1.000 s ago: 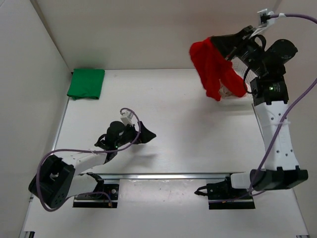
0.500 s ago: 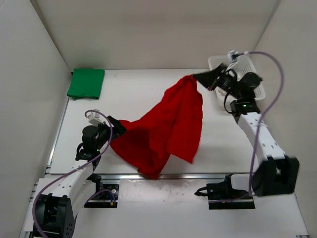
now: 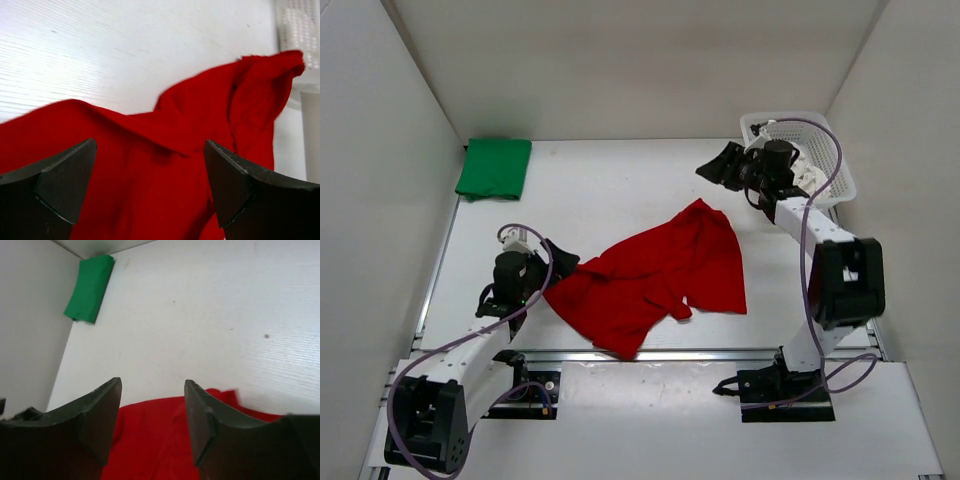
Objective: Fold and stack the t-shirts
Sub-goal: Move the tshirt to the center of the board
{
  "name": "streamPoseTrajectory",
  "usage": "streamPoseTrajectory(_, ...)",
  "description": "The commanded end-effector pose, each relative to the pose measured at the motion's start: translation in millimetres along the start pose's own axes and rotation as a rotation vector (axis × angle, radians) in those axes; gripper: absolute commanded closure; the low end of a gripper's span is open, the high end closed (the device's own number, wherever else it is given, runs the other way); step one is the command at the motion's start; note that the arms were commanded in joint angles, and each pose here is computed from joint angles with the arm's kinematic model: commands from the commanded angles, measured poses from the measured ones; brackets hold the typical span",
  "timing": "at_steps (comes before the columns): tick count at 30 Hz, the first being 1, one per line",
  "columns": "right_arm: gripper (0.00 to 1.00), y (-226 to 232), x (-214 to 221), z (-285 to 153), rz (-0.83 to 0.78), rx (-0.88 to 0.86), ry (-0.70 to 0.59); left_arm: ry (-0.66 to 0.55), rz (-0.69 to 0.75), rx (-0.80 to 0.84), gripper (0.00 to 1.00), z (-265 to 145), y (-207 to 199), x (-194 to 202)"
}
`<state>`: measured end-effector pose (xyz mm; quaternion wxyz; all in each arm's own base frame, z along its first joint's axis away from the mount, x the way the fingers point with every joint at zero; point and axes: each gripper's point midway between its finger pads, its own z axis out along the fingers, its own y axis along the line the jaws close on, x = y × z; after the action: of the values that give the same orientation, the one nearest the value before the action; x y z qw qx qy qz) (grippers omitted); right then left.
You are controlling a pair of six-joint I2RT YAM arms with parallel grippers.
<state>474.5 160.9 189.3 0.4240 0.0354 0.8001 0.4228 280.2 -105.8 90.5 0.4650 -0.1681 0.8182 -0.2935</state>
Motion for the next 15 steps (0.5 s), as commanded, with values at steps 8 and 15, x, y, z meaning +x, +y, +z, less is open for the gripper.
streamPoseTrajectory(8,0.82,-1,151,-73,-0.153,0.213,0.163,-0.017,0.035,-0.219,0.01,-5,49,-7)
streamPoseTrajectory(15,0.65,3,260,-125,-0.167,0.217,0.369,-0.02,0.044,-0.272,0.01,-4,57,-12)
